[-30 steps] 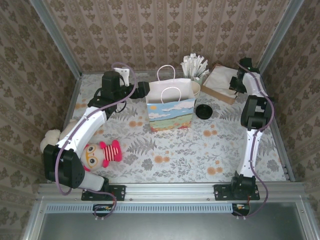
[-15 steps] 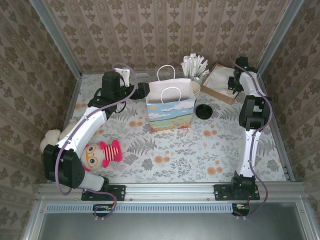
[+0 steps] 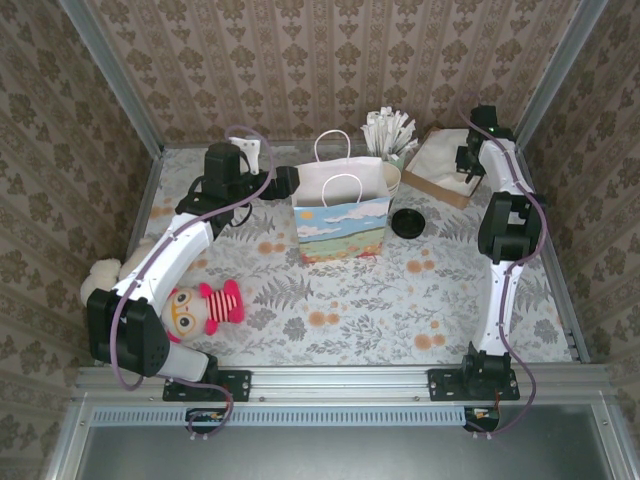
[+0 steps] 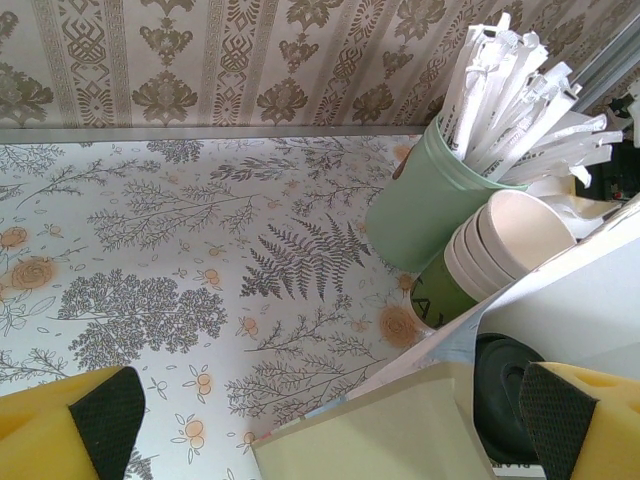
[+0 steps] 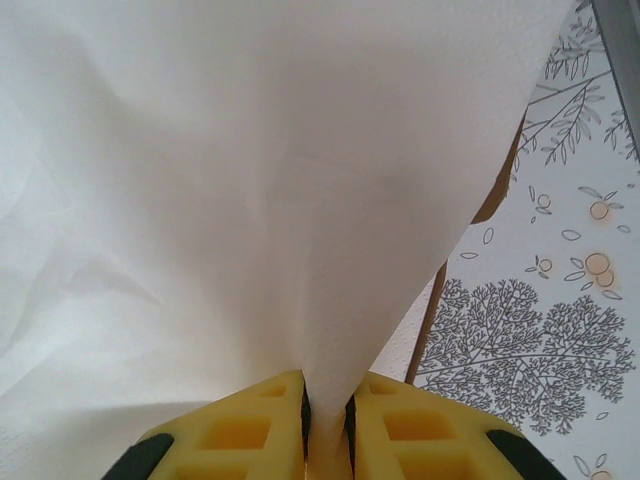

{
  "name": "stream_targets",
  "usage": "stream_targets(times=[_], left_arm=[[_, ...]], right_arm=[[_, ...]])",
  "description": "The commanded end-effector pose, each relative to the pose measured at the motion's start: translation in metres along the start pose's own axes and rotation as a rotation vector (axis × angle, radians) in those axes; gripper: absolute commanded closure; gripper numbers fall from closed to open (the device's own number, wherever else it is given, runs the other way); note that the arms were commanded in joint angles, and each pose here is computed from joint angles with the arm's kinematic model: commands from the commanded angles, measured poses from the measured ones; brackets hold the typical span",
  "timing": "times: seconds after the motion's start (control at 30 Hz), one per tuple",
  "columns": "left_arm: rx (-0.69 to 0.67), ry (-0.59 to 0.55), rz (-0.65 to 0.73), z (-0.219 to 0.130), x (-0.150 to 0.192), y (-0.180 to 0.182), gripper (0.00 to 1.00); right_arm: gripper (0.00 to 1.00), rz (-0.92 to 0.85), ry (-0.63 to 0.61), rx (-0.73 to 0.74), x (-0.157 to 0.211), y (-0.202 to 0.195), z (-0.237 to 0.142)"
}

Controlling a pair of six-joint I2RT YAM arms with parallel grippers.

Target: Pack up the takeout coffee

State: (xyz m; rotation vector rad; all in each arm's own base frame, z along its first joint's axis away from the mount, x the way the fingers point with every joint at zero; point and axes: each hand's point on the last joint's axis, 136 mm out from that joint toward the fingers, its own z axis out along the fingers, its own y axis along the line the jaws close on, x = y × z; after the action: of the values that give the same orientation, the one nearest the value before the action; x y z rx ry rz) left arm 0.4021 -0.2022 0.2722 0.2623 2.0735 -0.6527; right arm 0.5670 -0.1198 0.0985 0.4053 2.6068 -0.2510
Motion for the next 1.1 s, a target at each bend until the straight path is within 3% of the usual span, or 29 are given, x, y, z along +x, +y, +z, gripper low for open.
stream_targets(times=[0.0, 0.07, 0.17, 0.47, 0.63, 0.93, 1.07], left_arm=[[0.019, -0.022, 0.035, -0.008, -0.007, -0.006, 0.0], [0.019, -0.023, 0.037, -0.009, -0.008, -0.006, 0.0], [0.016, -0.019, 0.039, -0.009, -0.007, -0.005, 0.0], [0.01, -0.015, 0.038, -0.009, -0.005, -0.003, 0.0], [0.013, -0.024, 0.036, -0.01, -0.006, -0.003, 0.0], [0.008, -0.136, 0.109, -0.035, -0.033, -0.004, 0.0], [0.014, -0.187, 0.123, -0.045, -0.044, -0.004, 0.0]], right_arm=[[0.83, -0.018, -0.018, 0.02, -0.005, -0.003, -0.019], [0.81, -0.02, -0.011, 0.019, -0.003, -0.002, -0.016], [0.66, -0.019, 0.007, 0.024, 0.002, -0.002, -0.01], [1.0, -0.016, 0.017, 0.01, 0.005, 0.002, -0.008], [1.0, 0.008, -0.025, -0.025, -0.003, 0.005, -0.026], [1.0, 0.061, -0.273, -0.116, -0.038, 0.005, -0.111], [1.0, 0.034, -0.299, -0.117, -0.041, 0.004, -0.121]])
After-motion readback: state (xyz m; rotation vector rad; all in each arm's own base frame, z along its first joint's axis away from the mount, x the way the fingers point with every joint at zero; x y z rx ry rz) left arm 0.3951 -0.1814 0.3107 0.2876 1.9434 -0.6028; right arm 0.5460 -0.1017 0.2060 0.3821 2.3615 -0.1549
